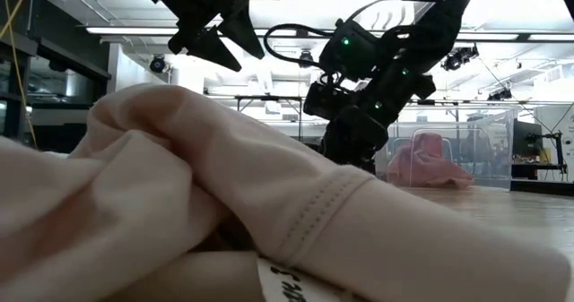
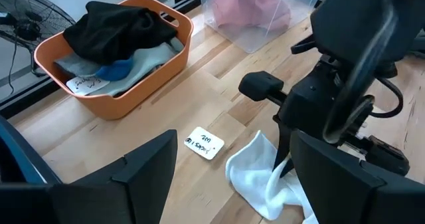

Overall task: Pick & Place Cloths
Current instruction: Put the white sock into the orange bin

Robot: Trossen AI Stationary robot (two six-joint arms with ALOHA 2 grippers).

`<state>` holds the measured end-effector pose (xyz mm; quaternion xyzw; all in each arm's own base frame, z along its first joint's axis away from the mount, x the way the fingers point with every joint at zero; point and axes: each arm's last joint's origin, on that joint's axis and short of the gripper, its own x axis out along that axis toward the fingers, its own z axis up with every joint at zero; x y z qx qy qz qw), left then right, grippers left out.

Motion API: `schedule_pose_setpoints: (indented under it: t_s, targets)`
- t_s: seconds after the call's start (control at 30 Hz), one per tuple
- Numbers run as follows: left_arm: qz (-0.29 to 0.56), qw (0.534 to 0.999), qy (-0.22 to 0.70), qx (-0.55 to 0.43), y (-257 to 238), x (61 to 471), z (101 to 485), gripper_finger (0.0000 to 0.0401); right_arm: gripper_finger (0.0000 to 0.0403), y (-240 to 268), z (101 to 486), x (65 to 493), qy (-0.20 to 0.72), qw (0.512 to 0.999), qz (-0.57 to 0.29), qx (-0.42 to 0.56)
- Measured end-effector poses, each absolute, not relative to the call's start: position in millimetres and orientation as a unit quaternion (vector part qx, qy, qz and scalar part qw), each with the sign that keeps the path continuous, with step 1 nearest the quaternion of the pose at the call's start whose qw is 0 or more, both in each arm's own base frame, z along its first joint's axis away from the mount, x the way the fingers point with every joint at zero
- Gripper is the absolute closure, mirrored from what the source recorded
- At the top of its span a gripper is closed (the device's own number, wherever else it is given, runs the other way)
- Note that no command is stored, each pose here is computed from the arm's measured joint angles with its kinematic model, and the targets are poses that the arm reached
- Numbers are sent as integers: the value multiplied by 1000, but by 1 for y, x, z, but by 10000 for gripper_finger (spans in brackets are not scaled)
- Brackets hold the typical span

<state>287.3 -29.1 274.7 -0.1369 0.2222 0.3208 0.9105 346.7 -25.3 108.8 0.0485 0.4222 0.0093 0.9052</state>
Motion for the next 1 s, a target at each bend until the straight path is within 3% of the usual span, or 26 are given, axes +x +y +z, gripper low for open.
schedule_pose_setpoints:
  t_s: [0.23,1.0]
  targets:
    - [320,911,223,-138,-29,287,275,114,396,-22,124,345,408,912,-23,34]
    - [311,916,207,-149,-30,292,276,114,397,-18,246,301,268,954,-136,-18]
